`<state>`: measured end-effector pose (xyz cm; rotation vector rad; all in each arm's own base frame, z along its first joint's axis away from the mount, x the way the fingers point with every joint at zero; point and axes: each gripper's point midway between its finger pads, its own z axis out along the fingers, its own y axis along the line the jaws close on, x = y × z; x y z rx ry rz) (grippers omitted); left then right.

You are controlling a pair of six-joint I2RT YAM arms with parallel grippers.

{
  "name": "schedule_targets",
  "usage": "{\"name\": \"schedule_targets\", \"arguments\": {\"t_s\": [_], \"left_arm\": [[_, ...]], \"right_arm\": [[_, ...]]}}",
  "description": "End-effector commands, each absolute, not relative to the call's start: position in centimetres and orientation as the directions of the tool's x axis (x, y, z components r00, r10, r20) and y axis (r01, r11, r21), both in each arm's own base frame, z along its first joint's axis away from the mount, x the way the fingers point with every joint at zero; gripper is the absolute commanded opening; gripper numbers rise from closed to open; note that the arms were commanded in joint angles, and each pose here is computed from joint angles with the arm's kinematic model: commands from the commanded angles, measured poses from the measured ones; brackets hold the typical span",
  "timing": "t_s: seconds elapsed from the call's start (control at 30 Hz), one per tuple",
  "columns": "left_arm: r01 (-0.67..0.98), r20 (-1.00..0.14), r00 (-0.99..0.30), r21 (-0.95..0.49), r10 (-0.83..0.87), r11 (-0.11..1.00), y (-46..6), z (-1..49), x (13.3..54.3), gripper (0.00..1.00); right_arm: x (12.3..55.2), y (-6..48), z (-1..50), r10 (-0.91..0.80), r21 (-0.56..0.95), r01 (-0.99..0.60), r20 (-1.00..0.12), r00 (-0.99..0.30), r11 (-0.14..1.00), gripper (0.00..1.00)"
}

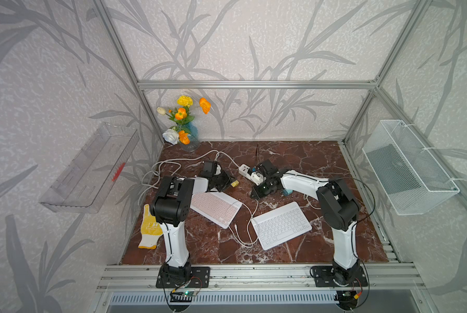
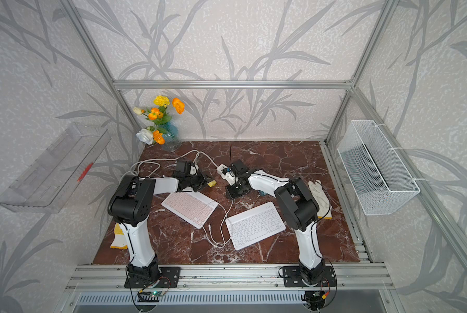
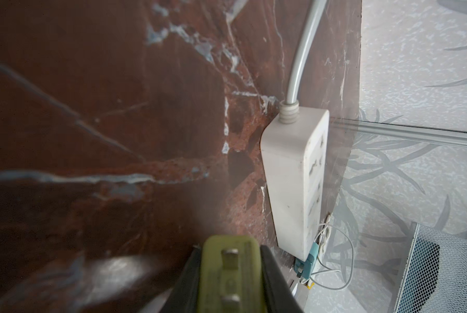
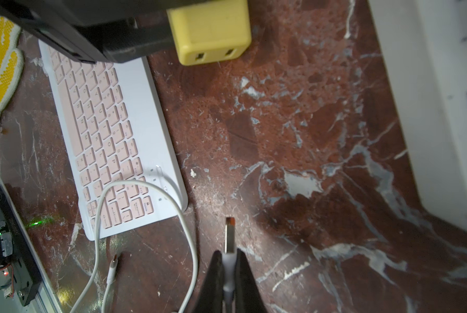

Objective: Unplug the wireless keyboard
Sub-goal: Place the plug at the center of the board.

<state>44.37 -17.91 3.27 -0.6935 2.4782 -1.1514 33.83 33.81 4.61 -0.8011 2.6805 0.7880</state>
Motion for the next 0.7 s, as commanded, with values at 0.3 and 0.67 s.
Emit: {"name": "schedule_targets", "arguments": {"t_s": [0.3, 0.67], "left_arm": [[-0.345, -0.073, -0.829, -0.713, -0.554, 0.610, -17.2, 2.1, 43.9, 0.56], [-0.372, -0.079, -0.848, -0.616, -0.524, 0.694, -15.5, 3.3, 42.2, 0.81]], "right_arm": [[33.9, 34.7, 4.0, -0.438, 0.447, -0.558, -0.349, -0.828, 0.700, 0.12], [33.4, 34.6, 4.3, -0.455, 0.445, -0.574, -0.352, -0.818, 0.687, 0.14]]}}
